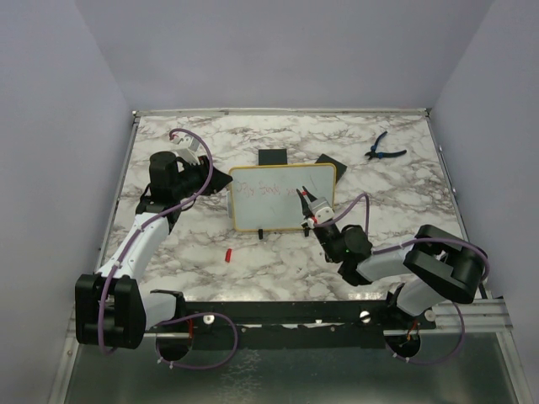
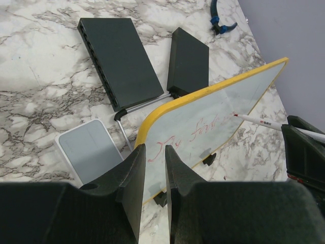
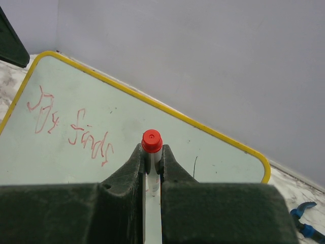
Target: Write a sentence on the whiteboard
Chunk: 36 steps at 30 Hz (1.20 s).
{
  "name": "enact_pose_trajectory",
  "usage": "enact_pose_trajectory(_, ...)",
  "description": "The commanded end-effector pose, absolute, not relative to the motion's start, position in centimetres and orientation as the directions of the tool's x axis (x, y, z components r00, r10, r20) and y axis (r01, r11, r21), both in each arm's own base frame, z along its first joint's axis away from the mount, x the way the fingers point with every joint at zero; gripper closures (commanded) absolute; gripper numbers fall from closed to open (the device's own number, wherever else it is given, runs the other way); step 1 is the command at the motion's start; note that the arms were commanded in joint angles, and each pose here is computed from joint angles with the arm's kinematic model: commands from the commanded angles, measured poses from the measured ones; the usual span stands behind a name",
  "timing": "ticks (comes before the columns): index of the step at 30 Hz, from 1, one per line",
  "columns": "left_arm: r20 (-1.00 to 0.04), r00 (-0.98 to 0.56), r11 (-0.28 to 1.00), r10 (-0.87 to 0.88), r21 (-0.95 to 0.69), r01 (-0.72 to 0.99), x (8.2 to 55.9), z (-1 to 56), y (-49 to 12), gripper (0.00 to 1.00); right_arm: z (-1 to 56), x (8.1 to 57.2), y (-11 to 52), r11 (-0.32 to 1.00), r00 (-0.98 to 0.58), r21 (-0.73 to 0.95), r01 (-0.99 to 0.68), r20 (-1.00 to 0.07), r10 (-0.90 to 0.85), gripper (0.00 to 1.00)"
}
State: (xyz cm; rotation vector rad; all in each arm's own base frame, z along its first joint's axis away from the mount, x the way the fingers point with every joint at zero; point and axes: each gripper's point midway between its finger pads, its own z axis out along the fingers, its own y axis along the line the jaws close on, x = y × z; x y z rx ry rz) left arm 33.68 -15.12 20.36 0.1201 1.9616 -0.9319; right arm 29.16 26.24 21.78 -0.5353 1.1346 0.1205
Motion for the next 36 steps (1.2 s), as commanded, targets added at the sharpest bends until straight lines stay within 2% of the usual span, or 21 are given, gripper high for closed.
enact_pose_trajectory(1, -0.796, -0.546, 0.706, -0.262, -0.544, 0.454, 33.5, 20.7, -15.3, 0.77, 26.1, 28.7, 24.0, 0.930, 0.526, -0.232, -0.284, -0.849, -0.051, 0.99)
enact_pose_trajectory(17, -0.799, -0.541, 0.707, -0.263, -0.541, 0.456, 33.4, 20.8, -15.2, 0.77, 26.8, 25.6, 24.9, 0.868, 0.512, -0.222, -0.445, -0.858, 0.044, 0.99)
enact_pose_trajectory(36, -0.798, -0.543, 0.707, -0.263, -0.542, 0.454, 33.4, 20.7, -15.3, 0.77, 28.7, 25.2, 23.4, 0.882, 0.462, -0.174, -0.437, -0.885, 0.055, 0.99)
